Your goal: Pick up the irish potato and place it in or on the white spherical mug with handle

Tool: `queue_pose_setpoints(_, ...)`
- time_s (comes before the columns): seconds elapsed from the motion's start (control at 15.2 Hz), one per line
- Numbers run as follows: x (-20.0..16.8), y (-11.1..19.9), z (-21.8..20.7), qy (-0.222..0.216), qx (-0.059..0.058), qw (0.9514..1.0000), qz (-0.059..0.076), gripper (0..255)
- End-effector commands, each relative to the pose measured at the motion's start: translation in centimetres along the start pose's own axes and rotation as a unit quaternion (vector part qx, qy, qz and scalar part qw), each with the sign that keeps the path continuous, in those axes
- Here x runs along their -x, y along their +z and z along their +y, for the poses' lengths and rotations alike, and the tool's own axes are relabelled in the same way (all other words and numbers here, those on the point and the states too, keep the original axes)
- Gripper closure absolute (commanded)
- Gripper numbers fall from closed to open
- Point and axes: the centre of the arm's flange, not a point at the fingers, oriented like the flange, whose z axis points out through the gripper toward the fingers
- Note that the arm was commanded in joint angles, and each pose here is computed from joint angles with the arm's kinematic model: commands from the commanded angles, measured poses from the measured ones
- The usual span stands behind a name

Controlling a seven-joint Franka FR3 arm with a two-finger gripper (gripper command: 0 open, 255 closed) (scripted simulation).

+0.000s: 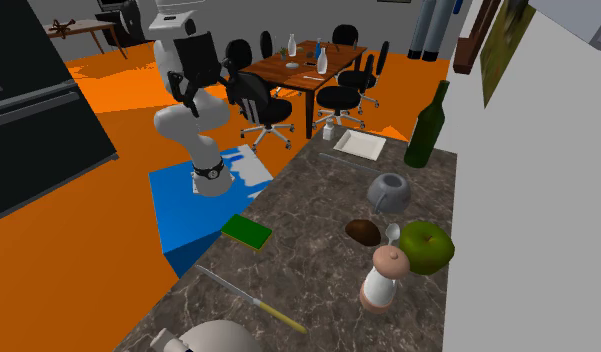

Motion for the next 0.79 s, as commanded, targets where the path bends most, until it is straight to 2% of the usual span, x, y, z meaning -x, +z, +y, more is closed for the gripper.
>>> queue_pose_setpoints(0.0, 0.0, 0.0, 0.0, 0.0, 0.0, 1.0, 0.0, 0)
queue_pose_setpoints(0.73, -8.0, 10.2, -5.0, -0.035, -0.009, 0.9989, 0.031, 0)
